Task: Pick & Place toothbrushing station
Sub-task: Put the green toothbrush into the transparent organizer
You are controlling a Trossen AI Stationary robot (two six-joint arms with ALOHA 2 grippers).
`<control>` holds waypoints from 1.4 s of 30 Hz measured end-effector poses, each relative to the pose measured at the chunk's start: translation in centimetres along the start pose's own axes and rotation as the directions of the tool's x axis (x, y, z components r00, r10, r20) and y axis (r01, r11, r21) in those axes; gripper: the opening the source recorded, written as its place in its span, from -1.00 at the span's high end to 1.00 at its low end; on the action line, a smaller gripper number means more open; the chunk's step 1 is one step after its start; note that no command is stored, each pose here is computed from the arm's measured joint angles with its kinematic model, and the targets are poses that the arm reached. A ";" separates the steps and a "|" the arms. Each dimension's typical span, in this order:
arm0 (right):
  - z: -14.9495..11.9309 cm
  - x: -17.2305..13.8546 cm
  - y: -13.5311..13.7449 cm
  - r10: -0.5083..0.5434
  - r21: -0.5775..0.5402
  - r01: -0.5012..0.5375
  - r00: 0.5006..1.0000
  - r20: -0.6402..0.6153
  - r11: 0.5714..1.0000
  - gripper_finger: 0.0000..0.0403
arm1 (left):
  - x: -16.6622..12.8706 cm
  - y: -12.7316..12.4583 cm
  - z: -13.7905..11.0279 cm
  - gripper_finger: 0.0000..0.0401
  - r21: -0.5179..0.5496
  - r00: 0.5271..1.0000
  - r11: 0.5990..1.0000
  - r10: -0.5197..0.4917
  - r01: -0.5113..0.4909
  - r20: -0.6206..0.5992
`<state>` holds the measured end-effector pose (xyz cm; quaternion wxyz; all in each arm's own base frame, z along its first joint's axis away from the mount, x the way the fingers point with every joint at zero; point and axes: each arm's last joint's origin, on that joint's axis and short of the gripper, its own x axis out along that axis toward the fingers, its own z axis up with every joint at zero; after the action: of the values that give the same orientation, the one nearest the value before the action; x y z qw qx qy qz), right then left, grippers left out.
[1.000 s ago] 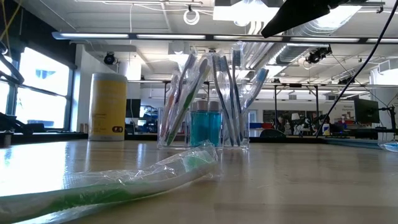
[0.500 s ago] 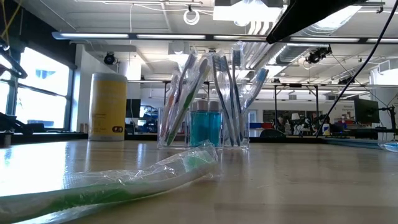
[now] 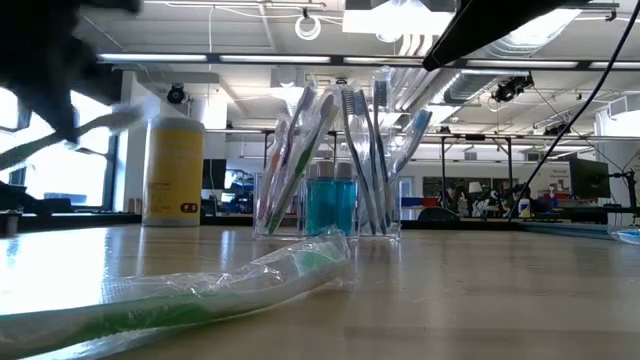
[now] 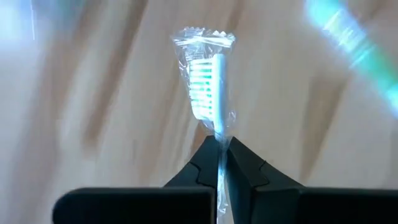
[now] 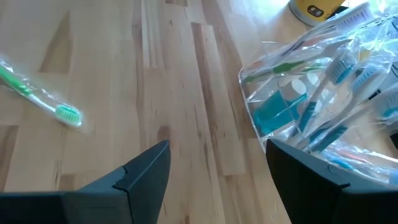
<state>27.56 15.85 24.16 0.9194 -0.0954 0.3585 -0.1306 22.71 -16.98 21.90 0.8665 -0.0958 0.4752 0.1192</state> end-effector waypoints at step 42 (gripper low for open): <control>3.1 -1.4 2.3 0.265 -0.144 -0.232 0.923 0.279 0.962 -0.27 | 0.9 2.7 12.5 0.99 0.660 0.592 0.687 -0.679 0.304 0.435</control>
<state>29.10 18.72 26.70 0.9652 -0.1174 0.2326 0.0226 32.39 -10.83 27.62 0.9621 0.0567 0.1076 -0.2440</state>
